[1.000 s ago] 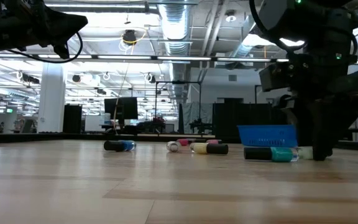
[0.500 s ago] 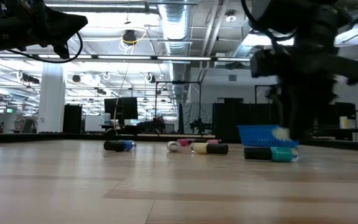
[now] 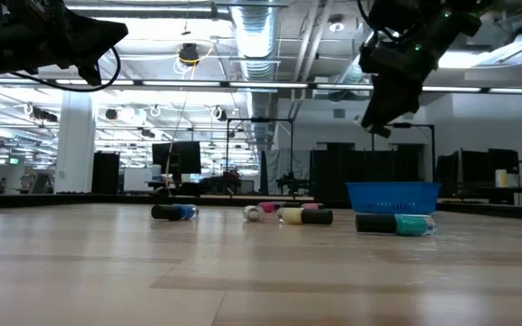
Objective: Pick & Place Nail Polish
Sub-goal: Put the light green nail polish bottle into the blue bin
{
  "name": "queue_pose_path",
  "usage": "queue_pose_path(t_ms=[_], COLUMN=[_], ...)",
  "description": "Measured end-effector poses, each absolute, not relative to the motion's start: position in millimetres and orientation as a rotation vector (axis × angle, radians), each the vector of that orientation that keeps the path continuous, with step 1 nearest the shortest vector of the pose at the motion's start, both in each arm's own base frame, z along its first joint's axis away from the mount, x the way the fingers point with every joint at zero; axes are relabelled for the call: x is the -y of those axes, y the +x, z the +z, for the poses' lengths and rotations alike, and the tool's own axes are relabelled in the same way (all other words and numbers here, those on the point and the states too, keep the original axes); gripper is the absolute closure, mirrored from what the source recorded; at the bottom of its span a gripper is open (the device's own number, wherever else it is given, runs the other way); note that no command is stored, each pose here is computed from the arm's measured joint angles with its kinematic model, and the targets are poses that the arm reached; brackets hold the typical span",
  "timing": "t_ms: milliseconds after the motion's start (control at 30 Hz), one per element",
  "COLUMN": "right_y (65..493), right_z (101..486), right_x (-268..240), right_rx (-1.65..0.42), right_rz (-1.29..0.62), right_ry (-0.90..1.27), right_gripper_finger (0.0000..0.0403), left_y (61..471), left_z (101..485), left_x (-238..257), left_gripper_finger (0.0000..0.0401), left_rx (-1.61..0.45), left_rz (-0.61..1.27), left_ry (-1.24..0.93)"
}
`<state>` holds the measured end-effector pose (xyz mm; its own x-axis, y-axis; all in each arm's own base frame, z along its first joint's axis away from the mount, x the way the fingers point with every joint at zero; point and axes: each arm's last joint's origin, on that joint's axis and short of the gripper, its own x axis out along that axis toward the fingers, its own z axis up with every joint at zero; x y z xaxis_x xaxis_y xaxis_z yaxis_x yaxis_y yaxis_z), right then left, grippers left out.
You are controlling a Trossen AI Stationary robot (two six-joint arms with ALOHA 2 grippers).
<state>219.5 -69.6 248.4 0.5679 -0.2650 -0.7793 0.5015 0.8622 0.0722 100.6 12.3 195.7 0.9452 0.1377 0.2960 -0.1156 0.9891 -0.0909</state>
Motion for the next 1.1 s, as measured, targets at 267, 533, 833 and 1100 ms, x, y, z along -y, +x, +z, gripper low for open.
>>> queue_pose_path(t_ms=[267, 533, 833, 1100], right_y=[194.2, 192.0, 189.8, 194.1], right_z=[246.8, 208.5, 178.4, 161.1], right_x=[123.4, 155.1, 168.6, 171.7], right_rx=[-0.835, -1.024, -1.194, -1.264], right_rz=[-0.704, -0.802, -0.811, -0.801], right_ry=[0.428, 0.535, 0.586, 0.601], right_gripper_finger=[0.0286, 0.0284, 0.0283, 0.0282], left_y=[100.6, 100.6, 100.6, 100.6], left_z=[195.7, 195.6, 195.6, 195.6], left_x=[-12.3, -12.3, -12.3, -12.3], left_gripper_finger=[0.039, 0.039, 0.039, 0.039], left_rx=[0.307, 0.306, 0.306, 0.306], left_rz=[0.129, 0.129, 0.129, 0.129], left_ry=[-0.073, -0.073, -0.073, -0.073])
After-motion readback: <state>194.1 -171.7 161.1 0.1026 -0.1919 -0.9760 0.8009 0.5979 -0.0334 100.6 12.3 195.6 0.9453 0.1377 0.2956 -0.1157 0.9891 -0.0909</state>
